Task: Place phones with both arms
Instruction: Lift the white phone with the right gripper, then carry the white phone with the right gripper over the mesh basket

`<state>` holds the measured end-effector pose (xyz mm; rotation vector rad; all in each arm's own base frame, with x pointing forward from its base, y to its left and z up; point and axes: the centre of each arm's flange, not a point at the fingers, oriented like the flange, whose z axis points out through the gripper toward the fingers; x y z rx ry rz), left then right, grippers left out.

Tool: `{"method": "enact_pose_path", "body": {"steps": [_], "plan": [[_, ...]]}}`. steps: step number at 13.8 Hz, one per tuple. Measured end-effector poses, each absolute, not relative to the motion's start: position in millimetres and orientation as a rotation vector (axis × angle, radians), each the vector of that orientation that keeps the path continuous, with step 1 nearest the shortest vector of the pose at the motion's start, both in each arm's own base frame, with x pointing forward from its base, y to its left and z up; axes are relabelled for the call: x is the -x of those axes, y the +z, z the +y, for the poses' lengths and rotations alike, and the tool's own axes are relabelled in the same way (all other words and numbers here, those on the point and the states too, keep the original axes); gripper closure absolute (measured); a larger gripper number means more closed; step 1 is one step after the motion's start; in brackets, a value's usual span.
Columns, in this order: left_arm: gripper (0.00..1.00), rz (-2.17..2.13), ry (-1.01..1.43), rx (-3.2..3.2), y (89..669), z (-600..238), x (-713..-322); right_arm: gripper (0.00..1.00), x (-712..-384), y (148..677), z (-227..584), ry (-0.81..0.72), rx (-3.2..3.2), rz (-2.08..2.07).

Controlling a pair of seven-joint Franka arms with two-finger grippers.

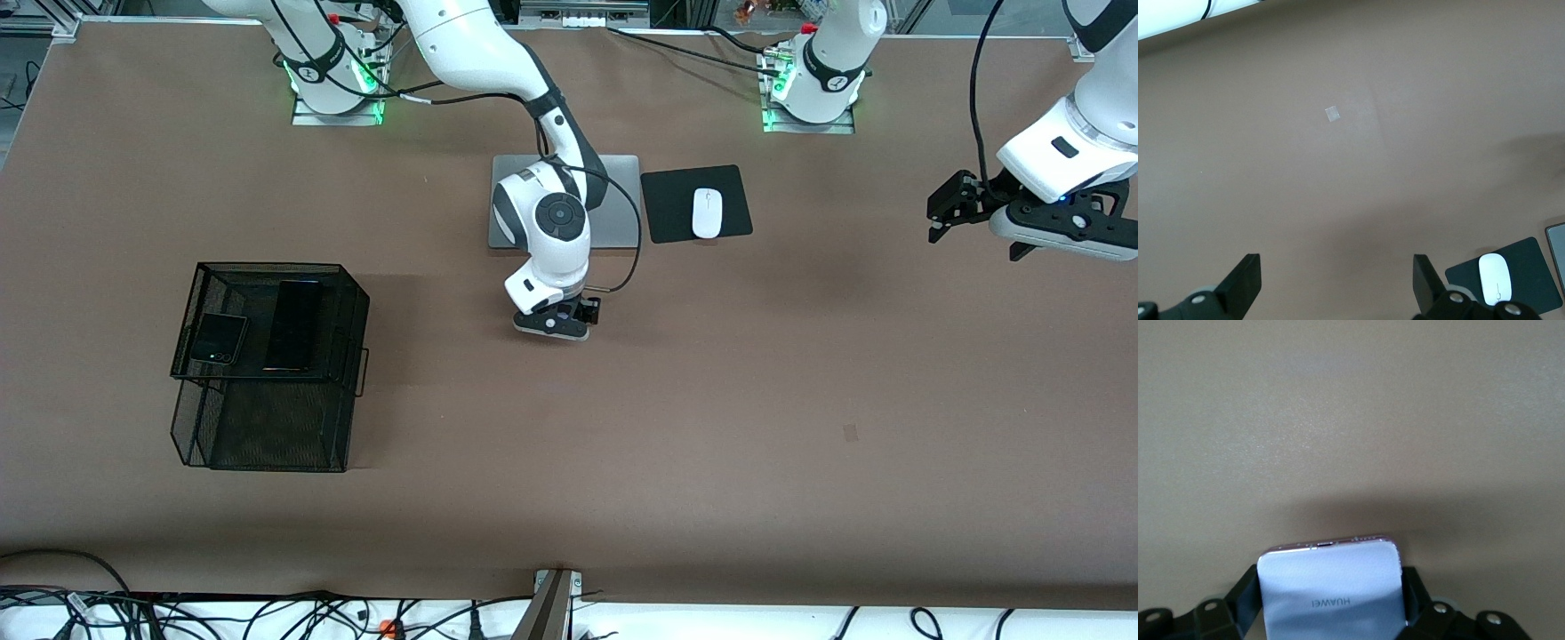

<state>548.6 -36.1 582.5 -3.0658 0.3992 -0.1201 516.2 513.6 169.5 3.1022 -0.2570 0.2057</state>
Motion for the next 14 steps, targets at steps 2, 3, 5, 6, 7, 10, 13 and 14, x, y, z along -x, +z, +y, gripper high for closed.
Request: {"method": "enact_pose_path", "body": {"steps": [2, 3, 5, 6, 7, 10, 13, 14], "plan": [[0.0, 0.395, -0.12, 3.066, 582.5, -34.6, -548.7, 0.13, -516.6, 169.7, 513.4, 0.208, -3.104, -0.23], [0.0, 0.393, -0.12, 3.066, 582.5, -33.6, -548.8, 0.13, -517.0, 169.8, 513.2, 0.209, -3.105, -0.211], [0.0, 0.391, -0.119, 3.066, 582.5, -33.1, -548.8, 0.13, -518.6, 170.3, 511.4, 0.203, -3.102, -0.163], [0.0, 0.391, -0.119, 3.066, 582.5, -33.1, -548.8, 0.13, -520.4, 170.9, 508.6, 0.188, -3.093, -0.149], [0.0, 0.391, -0.119, 3.066, 582.5, -32.9, -548.8, 0.13, -523.6, 172.0, 504.1, 0.167, -3.083, -0.135], [0.0, 0.39, -0.118, 3.066, 582.4, -32.3, -548.8, 0.13, -542.9, 188.6, 482.0, 0.103, -3.067, -0.108], [0.0, 0.389, -0.118, 3.066, 582.4, -32.2, -548.7, 0.13, -567.8, 233.1, 462.1, 0.002, -3.078, -0.075], [0.0, 0.389, -0.117, 3.066, 582.4, -32.1, -548.7, 0.13, -577.4, 250.4, 455.1, -0.033, -3.082, -0.059]]}}
